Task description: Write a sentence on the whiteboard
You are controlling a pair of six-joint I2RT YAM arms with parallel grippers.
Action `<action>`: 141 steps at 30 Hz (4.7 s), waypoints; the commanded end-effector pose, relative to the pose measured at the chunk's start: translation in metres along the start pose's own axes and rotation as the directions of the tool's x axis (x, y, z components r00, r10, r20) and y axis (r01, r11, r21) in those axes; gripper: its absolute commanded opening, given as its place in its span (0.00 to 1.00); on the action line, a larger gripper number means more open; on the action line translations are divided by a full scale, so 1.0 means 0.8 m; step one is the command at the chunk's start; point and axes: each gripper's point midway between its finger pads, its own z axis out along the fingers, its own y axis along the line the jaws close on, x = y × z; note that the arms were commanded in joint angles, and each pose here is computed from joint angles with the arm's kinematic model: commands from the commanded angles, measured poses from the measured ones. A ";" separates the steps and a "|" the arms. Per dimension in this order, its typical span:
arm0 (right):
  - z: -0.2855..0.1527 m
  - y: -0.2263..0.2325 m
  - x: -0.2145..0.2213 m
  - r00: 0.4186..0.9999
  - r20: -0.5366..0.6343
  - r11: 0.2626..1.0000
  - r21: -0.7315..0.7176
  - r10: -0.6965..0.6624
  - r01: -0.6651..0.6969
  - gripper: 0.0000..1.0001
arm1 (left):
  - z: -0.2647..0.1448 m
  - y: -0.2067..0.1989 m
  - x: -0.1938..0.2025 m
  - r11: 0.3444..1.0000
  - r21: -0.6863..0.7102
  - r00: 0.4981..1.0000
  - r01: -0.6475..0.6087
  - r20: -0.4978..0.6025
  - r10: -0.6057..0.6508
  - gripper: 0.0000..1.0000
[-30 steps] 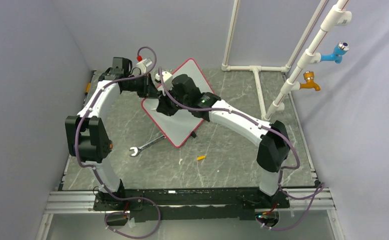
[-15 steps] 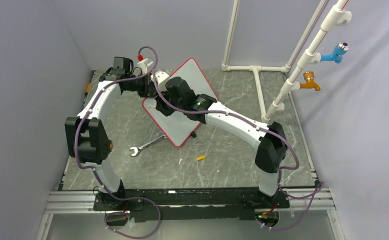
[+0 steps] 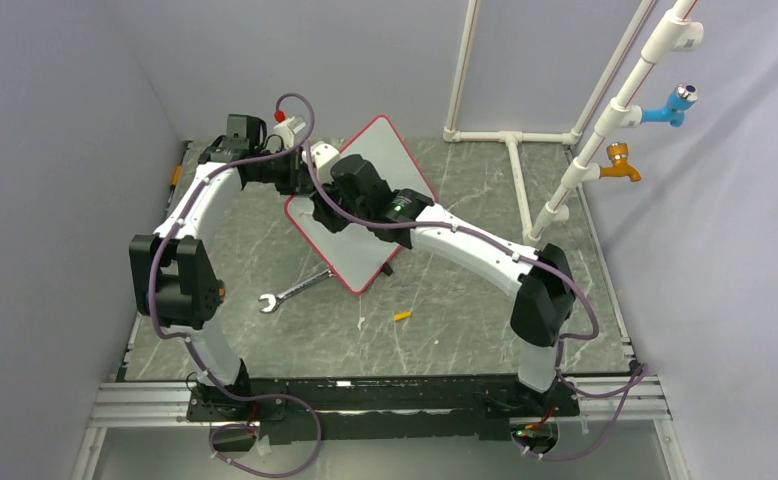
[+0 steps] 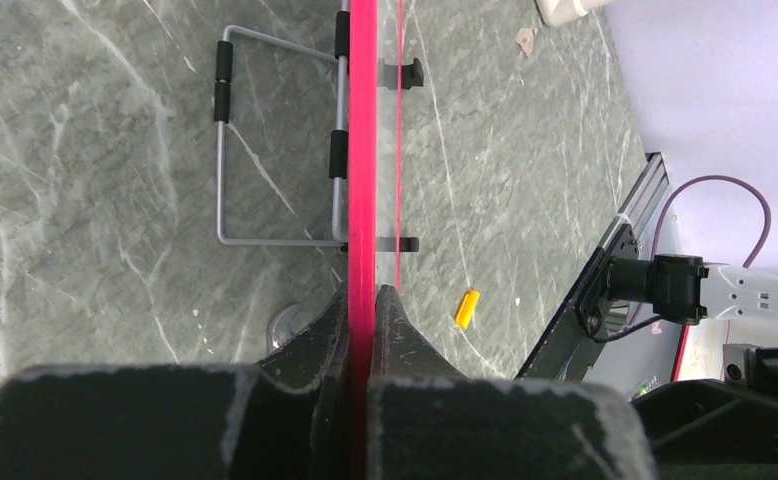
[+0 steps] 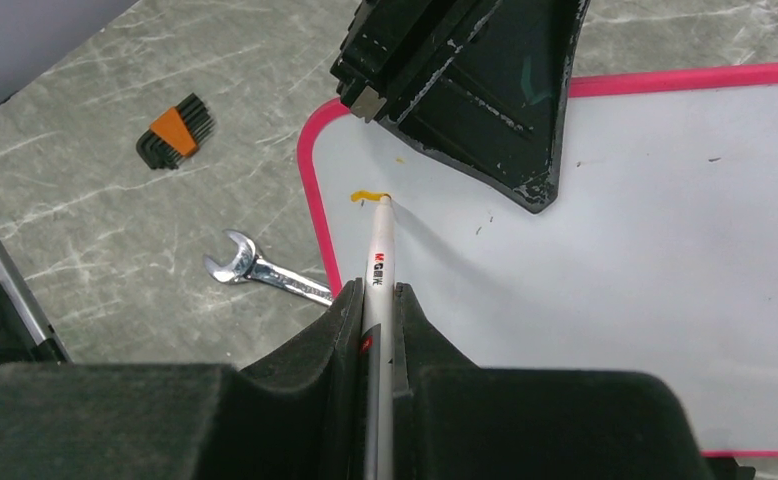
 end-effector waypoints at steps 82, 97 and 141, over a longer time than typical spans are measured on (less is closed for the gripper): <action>-0.017 -0.029 0.043 0.994 -0.092 0.986 0.158 0.061 -0.046 0.00 | -0.015 -0.008 -0.016 0.985 -0.091 0.987 -0.147 0.045 0.151 0.00; 0.001 -0.034 -0.016 0.999 -0.015 0.988 0.148 0.033 -0.030 0.00 | -0.013 -0.016 -0.014 0.984 -0.076 0.986 -0.159 0.043 0.163 0.00; -0.069 -0.065 -0.026 0.988 0.100 0.990 0.075 0.114 -0.122 0.00 | 0.017 -0.029 -0.027 0.977 0.084 0.981 -0.193 -0.012 0.195 0.00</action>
